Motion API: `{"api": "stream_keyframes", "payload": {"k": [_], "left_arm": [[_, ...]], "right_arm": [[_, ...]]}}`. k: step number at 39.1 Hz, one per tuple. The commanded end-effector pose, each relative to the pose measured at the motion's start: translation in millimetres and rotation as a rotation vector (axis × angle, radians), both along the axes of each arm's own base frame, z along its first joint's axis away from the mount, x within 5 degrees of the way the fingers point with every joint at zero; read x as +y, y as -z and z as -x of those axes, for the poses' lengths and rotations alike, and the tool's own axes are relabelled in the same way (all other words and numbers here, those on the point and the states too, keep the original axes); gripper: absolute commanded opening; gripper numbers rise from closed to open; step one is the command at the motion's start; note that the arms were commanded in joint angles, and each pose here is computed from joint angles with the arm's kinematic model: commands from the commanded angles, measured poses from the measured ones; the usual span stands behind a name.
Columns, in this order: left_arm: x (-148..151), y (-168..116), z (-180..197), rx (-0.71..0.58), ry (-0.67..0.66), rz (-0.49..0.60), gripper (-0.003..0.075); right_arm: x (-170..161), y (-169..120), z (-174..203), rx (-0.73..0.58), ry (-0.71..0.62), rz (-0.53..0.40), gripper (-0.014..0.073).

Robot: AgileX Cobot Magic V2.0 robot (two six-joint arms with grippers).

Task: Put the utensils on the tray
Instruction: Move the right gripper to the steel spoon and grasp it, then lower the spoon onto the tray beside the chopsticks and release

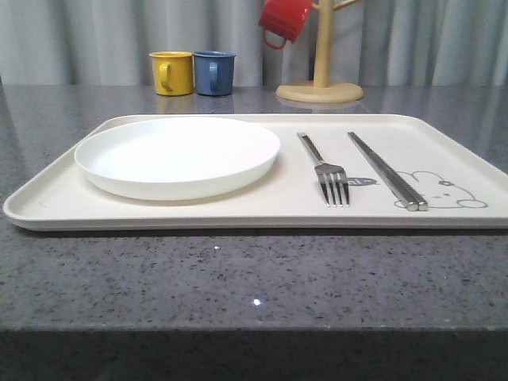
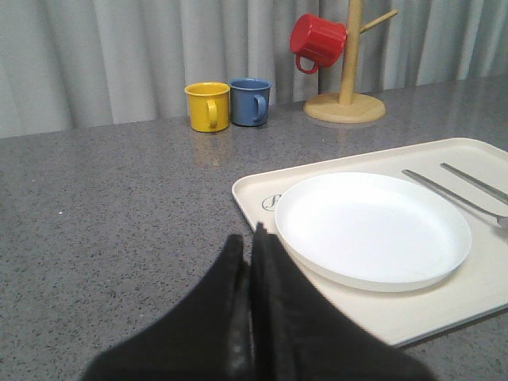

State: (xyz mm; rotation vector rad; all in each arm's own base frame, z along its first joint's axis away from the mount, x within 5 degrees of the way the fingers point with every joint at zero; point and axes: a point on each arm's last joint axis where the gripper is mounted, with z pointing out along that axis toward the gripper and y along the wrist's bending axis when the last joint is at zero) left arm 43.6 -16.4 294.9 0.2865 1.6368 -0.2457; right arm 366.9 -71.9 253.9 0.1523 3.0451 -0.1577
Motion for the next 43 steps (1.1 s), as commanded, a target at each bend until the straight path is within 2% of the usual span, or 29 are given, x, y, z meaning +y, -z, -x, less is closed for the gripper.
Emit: {"api": "stream_keyframes", "payload": {"k": [1, 7, 12, 20, 26, 33, 43], "left_arm": [[0.3, -15.6, 0.5, -0.087, -0.002, 0.046, -0.0018], [0.3, -15.6, 0.5, -0.087, -0.002, 0.046, -0.0018], [0.3, -15.6, 0.5, -0.087, -0.002, 0.046, -0.0018], [0.3, -15.6, 0.5, -0.087, -0.002, 0.046, -0.0018], [0.3, -15.6, 0.5, -0.087, -0.002, 0.046, -0.0018], [0.3, -15.6, 0.5, -0.087, -0.002, 0.046, -0.0018], [0.3, -15.6, 0.5, -0.087, -0.002, 0.046, -0.0018]], "right_arm": [[0.0, -27.2, 13.2, -0.015, 0.003, 0.004, -0.0064], [5.4, -57.9, 31.1, -0.077, 0.052, -0.013, -0.0064], [19.1, -83.7, 46.4, -0.160, 0.097, -0.095, -0.0064], [70.0, -110.2, 60.8, -0.240, -0.025, -0.191, -0.0058], [112.0, -106.5, 59.9, -0.219, -0.084, -0.222, -0.0058], [152.6, -87.1, 49.5, -0.180, -0.163, -0.238, -0.0058], [163.0, -52.1, 30.1, -0.083, -0.145, -0.218, -0.0058]]}}
